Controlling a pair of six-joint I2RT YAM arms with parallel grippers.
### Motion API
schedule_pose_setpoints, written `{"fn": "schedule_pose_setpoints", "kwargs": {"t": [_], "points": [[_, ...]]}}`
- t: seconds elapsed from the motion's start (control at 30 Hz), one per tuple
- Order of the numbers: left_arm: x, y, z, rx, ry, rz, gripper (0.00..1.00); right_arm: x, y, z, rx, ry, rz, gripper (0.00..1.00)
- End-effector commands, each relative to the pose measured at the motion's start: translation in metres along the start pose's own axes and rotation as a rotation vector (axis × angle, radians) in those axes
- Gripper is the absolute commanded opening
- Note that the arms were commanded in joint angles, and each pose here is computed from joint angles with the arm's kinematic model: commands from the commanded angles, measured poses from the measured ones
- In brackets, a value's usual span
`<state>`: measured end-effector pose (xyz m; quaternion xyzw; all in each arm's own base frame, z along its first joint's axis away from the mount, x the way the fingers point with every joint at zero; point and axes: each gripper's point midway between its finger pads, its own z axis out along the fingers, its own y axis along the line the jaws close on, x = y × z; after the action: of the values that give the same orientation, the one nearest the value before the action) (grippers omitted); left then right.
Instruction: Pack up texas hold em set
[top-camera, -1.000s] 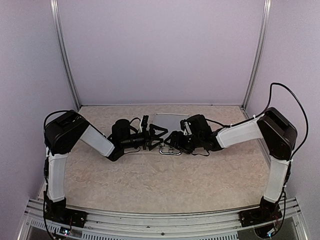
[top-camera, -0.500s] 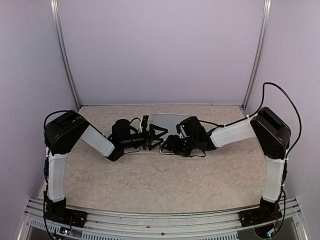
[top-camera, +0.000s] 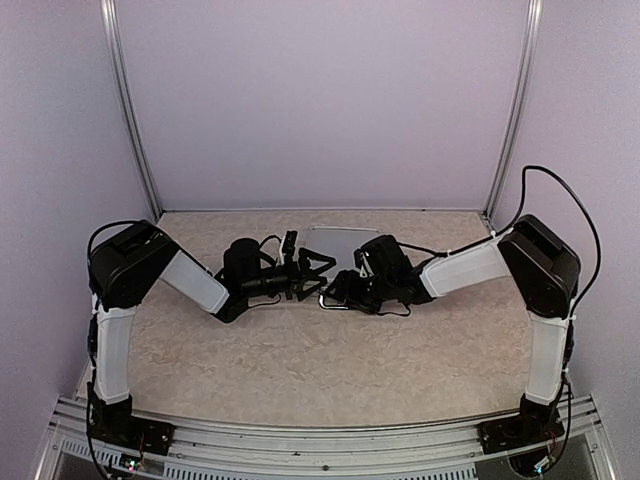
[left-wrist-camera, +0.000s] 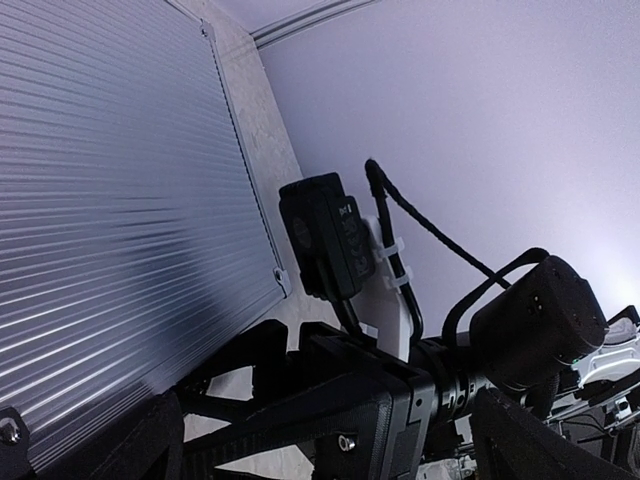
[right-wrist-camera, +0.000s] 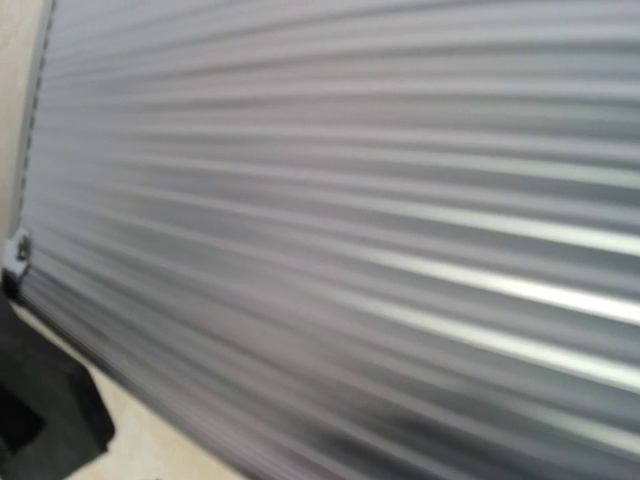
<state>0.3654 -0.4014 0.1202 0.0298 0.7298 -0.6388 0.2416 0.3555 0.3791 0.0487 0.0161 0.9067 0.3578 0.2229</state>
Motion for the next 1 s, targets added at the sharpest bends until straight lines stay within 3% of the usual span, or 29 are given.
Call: {"fn": "schedule_pose_setpoints", "kwargs": {"t": [0.0,0.47,0.53,0.97], "points": [[0.012,0.018,-0.002,-0.04,0.021,-0.045,0.99,0.017,-0.008,-0.004,0.004,0.042,0.069,0.66],[0.012,0.018,-0.007,-0.038,0.016,-0.047,0.99,0.034,-0.033,0.004,0.029,0.078,0.156,0.43],[0.012,0.019,-0.007,-0.038,0.015,-0.049,0.99,0.034,-0.037,0.003,0.033,0.077,0.178,0.35],[0.013,0.02,-0.008,-0.037,0.014,-0.052,0.99,0.035,-0.04,0.0,-0.008,0.082,0.259,0.28]]}}
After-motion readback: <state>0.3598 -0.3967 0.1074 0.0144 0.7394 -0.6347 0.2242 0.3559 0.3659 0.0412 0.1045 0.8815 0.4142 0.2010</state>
